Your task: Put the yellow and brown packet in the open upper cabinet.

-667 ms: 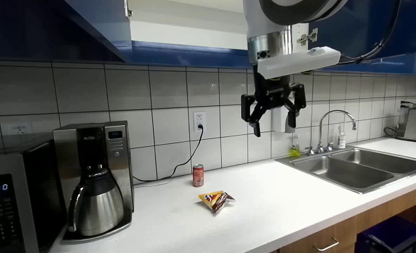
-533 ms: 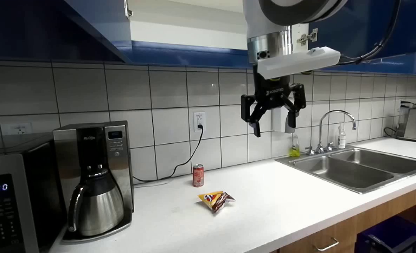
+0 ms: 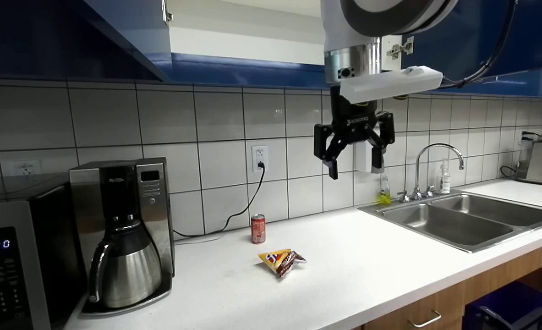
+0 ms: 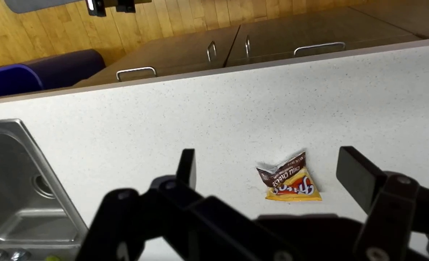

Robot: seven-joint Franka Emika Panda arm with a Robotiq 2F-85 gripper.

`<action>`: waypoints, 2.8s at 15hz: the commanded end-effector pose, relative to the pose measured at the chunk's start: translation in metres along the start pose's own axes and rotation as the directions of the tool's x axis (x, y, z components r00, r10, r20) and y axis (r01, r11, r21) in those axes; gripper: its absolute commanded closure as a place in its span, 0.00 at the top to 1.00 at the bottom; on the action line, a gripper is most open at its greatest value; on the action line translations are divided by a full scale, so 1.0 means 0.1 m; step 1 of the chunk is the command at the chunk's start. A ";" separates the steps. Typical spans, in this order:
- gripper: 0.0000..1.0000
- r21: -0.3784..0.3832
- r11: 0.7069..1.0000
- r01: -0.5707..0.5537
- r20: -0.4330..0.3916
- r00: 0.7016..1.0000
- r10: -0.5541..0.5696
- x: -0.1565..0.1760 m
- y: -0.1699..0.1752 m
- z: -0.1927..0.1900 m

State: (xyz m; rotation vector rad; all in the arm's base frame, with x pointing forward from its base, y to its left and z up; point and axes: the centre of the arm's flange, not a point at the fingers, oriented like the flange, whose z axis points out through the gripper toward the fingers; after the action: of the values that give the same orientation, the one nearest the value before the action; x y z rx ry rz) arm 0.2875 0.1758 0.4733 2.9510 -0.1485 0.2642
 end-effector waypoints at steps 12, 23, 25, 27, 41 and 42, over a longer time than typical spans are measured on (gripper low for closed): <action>1.00 0.063 0.985 0.159 0.048 0.986 -0.162 0.30 0.42 0.69; 1.00 0.032 0.979 0.202 -0.031 0.979 -0.201 1.13 0.25 1.80; 1.00 0.040 0.976 0.212 -0.048 0.976 -0.210 1.27 0.18 1.97; 1.00 0.045 0.972 0.232 -0.057 0.972 -0.230 1.41 0.09 2.13; 1.00 0.060 0.962 0.266 -0.030 0.964 -0.265 1.54 0.05 2.41; 1.00 0.050 0.961 0.270 -0.036 0.963 -0.269 1.56 0.05 2.45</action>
State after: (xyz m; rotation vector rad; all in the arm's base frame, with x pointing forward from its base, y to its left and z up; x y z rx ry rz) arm 0.4771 0.1147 0.2712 2.9825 0.2538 0.2586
